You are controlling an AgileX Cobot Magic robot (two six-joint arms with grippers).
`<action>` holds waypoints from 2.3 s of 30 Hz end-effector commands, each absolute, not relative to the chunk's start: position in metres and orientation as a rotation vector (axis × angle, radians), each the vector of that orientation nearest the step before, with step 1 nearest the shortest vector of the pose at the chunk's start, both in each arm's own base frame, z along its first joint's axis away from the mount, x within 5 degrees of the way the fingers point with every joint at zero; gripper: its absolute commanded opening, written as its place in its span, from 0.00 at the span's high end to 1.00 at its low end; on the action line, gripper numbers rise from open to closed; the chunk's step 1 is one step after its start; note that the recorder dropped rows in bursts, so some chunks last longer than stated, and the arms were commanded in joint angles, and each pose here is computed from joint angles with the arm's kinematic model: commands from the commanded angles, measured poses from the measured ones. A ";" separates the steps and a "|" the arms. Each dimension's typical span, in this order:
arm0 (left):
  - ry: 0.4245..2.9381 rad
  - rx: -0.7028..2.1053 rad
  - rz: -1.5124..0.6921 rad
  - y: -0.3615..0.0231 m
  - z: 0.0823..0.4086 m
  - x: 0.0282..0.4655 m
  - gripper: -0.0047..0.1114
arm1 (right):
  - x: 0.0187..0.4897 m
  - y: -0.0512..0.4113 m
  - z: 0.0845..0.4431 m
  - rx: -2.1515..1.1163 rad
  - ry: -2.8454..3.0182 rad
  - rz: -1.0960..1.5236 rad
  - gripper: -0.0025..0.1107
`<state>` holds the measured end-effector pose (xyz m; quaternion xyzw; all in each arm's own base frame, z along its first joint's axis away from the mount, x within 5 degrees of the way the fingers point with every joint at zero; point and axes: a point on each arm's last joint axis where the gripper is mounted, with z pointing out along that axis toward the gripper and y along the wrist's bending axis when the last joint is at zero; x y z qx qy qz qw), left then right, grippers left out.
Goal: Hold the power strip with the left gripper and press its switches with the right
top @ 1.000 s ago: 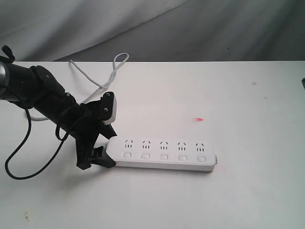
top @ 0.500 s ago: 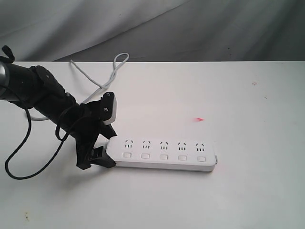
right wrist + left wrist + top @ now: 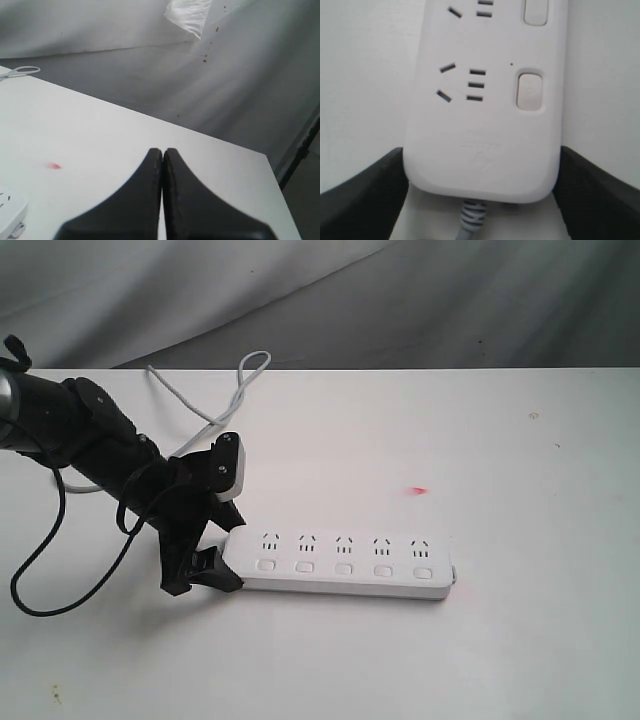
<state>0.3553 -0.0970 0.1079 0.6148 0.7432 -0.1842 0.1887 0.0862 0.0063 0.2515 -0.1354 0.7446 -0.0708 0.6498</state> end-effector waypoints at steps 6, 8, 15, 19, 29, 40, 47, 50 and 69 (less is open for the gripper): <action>2.081 1.722 -0.524 -0.100 0.112 0.356 0.41 | 0.067 0.003 0.223 -0.236 1.744 -0.144 0.98; 2.081 1.722 -0.524 -0.100 0.112 0.356 0.41 | 0.066 0.002 0.213 -0.231 1.713 -0.147 0.98; 2.081 1.722 -0.524 -0.100 0.112 0.356 0.41 | 0.065 0.002 0.197 -0.228 1.688 -0.152 0.98; 2.081 1.722 -0.524 -0.100 0.112 0.356 0.41 | 0.065 0.003 0.197 -0.199 1.690 -0.121 0.98; 2.081 1.722 -0.524 -0.100 0.112 0.356 0.41 | 0.065 0.003 0.197 -0.193 1.688 -0.116 0.98; 2.081 1.722 -0.524 -0.100 0.112 0.356 0.41 | 0.065 0.003 0.197 -0.193 1.688 -0.116 0.98; 2.042 1.717 -0.505 -0.101 0.113 0.359 0.41 | 0.065 0.003 0.197 -0.193 1.688 -0.116 0.98; 2.052 1.658 -0.496 -0.102 0.114 0.362 0.41 | 0.065 0.003 0.197 -0.193 1.688 -0.116 0.98; 2.067 1.624 -0.486 -0.102 0.120 0.362 0.19 | 0.065 0.003 0.197 -0.193 1.688 -0.116 0.98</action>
